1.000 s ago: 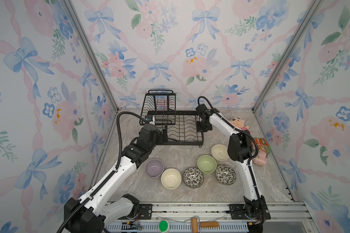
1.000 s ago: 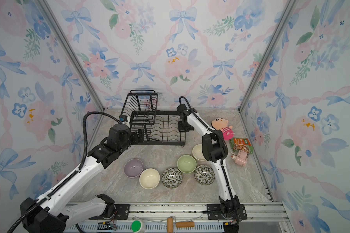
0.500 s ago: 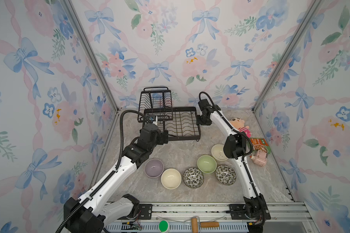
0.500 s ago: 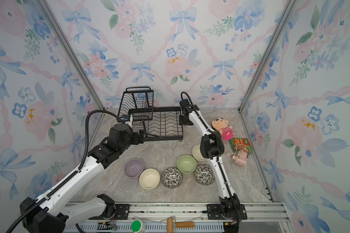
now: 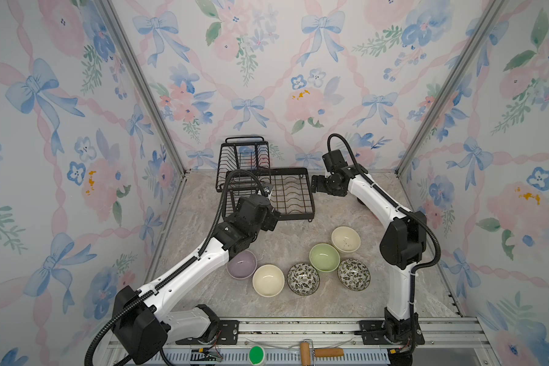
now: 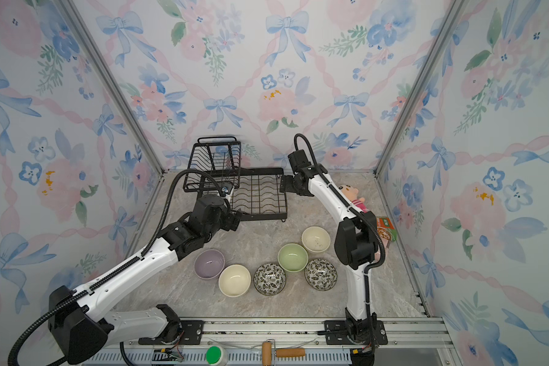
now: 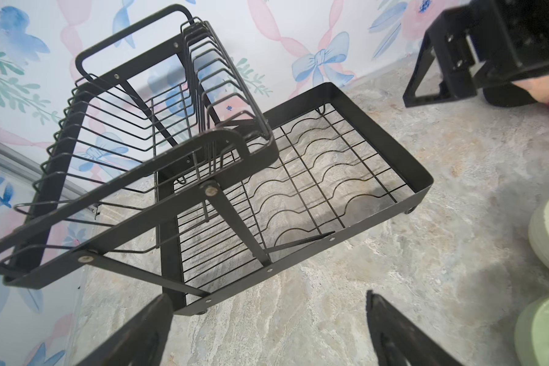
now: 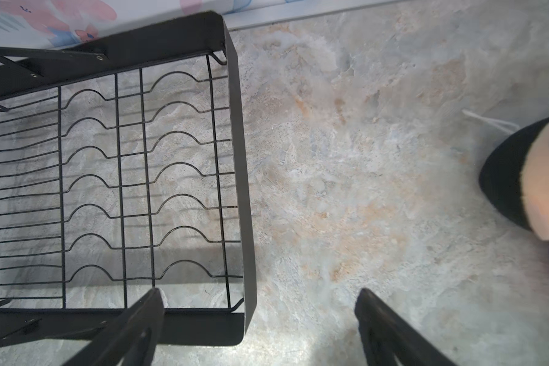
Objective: Load bowls into a dish rack
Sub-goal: Rotate the dish rack at the top-center of the table.
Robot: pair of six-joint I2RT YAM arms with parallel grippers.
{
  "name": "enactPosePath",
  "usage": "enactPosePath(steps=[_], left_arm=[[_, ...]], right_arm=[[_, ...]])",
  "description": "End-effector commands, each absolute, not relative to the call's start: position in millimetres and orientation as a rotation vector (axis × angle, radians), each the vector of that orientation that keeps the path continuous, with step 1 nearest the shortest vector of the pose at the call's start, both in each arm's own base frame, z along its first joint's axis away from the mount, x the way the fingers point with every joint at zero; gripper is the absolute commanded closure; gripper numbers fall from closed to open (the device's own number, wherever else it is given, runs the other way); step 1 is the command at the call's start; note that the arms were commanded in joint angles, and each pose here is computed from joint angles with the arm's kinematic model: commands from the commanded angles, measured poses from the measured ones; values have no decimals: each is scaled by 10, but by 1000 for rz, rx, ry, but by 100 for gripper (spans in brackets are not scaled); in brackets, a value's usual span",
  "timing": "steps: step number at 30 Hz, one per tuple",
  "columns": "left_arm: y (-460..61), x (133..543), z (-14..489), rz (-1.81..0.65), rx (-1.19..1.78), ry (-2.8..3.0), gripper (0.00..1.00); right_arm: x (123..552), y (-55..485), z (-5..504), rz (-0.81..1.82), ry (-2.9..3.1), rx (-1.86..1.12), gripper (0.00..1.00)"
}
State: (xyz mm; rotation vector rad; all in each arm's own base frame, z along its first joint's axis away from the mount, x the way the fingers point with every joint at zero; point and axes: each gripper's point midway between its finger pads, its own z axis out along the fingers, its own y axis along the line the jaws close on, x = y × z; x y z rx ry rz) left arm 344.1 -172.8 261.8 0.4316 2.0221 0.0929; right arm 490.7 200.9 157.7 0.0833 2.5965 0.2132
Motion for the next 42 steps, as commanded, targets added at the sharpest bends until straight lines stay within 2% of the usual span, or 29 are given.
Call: enactPosePath(steps=[1,3,6,9,18,20,23,29,33,38,42], left_arm=[[-1779,3434,2776,57,442,1994,2],[-1844,3428,2801,8,442,1996,2],[-1967,3383,2814,-97,436,2005,2],[-2027,3323,2781,-173,408,2023,2],[-2090,3208,2727,-237,397,2047,2],[-2098,3208,2733,-234,401,2045,2],[-2131,3219,2759,-235,407,2040,2],[-2215,3210,2791,-232,429,2030,2],[-2267,3175,2768,-234,444,2032,2],[-2245,3139,2744,-214,445,2030,2],[-2158,3153,2729,-163,427,2025,2]], right_arm=[[4819,2174,1155,211,2649,117,4],[4786,2210,1049,184,2667,114,0],[4760,2202,892,148,2696,135,14],[4755,2175,795,118,2707,138,34],[4905,1887,691,-15,2704,90,85],[4947,1811,703,-33,2703,69,93],[5019,1700,744,-57,2695,48,95],[5157,1539,829,-97,2680,34,93],[5215,1510,851,-102,2689,33,83],[5200,1608,1138,-44,2656,60,52],[5077,1635,1542,-2,2592,116,11]])
